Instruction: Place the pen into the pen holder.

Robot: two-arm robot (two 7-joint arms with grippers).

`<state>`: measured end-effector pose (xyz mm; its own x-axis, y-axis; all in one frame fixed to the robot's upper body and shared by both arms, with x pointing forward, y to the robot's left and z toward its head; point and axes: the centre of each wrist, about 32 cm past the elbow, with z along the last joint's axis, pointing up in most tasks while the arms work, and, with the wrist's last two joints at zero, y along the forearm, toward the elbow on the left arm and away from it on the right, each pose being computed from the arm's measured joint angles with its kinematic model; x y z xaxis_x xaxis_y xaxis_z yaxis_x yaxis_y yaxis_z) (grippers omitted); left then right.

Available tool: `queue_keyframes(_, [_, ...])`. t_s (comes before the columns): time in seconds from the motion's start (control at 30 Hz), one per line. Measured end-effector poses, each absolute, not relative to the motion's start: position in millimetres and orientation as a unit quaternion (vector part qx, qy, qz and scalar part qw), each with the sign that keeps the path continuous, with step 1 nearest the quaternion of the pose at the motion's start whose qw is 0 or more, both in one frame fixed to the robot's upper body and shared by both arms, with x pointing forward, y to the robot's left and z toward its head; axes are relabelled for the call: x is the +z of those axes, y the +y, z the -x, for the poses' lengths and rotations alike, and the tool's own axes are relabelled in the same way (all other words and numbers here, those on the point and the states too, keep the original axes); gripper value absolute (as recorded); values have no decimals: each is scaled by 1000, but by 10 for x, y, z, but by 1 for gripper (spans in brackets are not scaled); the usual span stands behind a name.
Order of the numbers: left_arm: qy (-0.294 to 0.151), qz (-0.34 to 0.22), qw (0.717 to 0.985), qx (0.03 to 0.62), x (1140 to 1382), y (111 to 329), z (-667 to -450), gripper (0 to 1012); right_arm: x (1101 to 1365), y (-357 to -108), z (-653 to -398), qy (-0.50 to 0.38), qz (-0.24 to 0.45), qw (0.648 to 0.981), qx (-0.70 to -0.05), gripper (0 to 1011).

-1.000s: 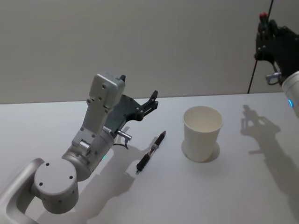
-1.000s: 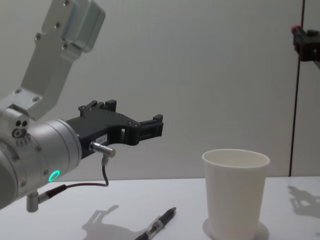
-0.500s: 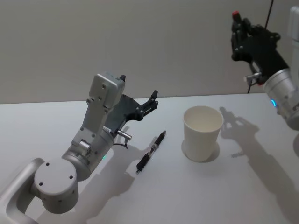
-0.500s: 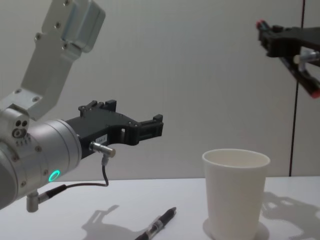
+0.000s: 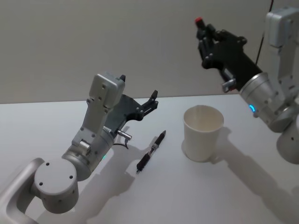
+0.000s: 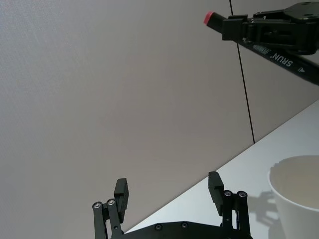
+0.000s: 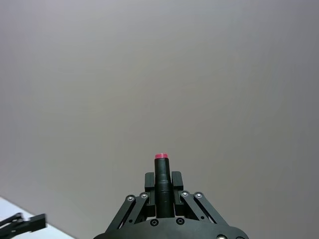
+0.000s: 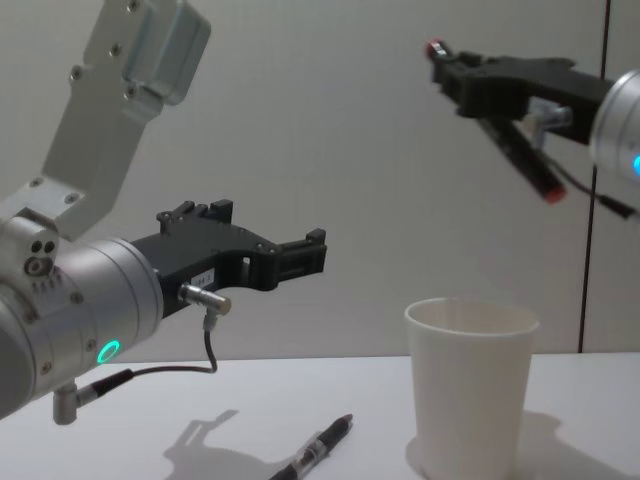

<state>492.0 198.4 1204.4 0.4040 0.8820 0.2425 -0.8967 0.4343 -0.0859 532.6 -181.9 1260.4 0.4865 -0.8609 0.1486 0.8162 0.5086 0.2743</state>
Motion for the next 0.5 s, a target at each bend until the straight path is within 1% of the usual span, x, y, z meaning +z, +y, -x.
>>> queue_keyframes(0.07, [-126,-29,837,531,12044,1984,-4920,1000,12597,-1807,-5329,-134,-84,861,-484,185])
queue_keyframes(0.23, [-126,-29,837,531,12044,1984,-4920,1000,12513,-1710,-5354,-133,-92,879,-448,185])
queue_keyframes(0.5, [-126,-29,837,531,12044,1984,-4920,1000,12376,-1612,-5360,-146,-100,888,-425,185])
